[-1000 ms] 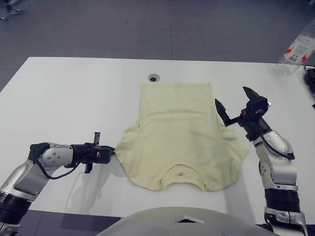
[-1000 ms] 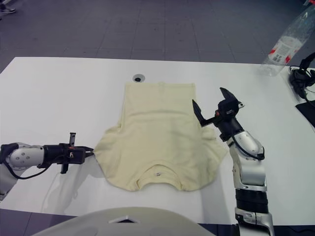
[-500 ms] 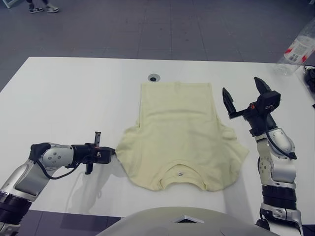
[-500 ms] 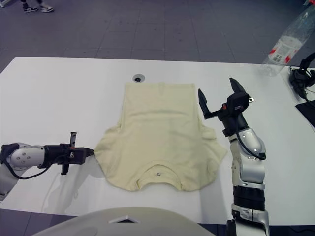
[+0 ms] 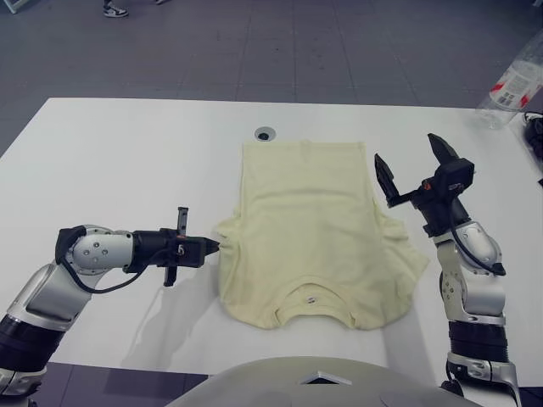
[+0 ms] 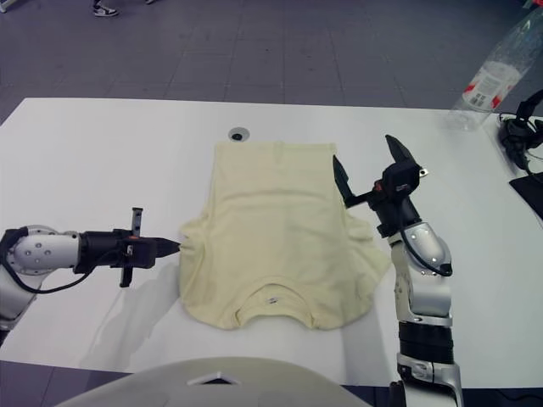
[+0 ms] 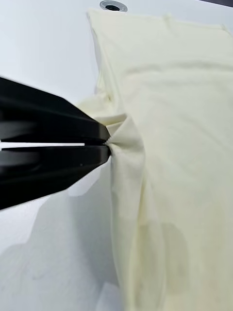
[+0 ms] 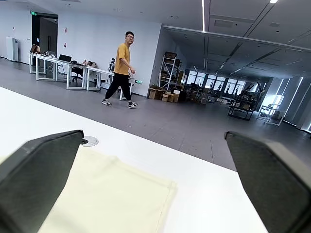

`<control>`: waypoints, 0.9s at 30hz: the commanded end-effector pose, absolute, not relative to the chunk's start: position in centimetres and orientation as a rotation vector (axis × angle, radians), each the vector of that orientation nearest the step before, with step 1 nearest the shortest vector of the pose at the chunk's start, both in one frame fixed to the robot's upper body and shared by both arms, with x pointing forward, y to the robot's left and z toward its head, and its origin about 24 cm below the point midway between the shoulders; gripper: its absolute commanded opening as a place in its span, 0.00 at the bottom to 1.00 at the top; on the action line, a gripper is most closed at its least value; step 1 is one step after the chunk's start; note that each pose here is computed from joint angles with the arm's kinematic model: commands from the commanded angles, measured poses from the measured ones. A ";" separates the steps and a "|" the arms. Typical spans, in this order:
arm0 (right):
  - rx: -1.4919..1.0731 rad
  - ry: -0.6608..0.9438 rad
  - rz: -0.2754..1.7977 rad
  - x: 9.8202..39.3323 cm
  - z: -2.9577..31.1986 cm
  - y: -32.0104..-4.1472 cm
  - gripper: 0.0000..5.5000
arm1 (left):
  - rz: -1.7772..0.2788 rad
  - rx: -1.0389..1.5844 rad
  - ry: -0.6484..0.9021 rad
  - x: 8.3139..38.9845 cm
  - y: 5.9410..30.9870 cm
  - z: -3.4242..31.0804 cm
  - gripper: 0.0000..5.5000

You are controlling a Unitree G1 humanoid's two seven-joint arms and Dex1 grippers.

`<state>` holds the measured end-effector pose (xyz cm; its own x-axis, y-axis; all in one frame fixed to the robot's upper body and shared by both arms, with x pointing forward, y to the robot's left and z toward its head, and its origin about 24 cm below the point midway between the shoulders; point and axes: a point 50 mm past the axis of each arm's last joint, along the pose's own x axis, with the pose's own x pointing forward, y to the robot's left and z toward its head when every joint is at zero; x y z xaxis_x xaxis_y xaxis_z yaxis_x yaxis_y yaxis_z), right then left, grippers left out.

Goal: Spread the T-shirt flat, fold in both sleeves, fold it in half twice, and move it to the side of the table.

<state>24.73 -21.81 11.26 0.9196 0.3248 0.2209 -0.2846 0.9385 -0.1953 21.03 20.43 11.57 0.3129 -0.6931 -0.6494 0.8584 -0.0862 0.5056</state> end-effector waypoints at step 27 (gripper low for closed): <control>-0.165 -0.248 0.348 24.1 10.8 -19.8 0.98 | -1.581 1.096 0.127 22.8 12.2 8.6 0.00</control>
<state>24.27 -19.94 10.68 0.9111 0.3549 0.2097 -0.3160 0.9279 -0.1977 22.53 12.49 8.65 0.0850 -0.7207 -0.6880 0.8237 -0.3376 0.4555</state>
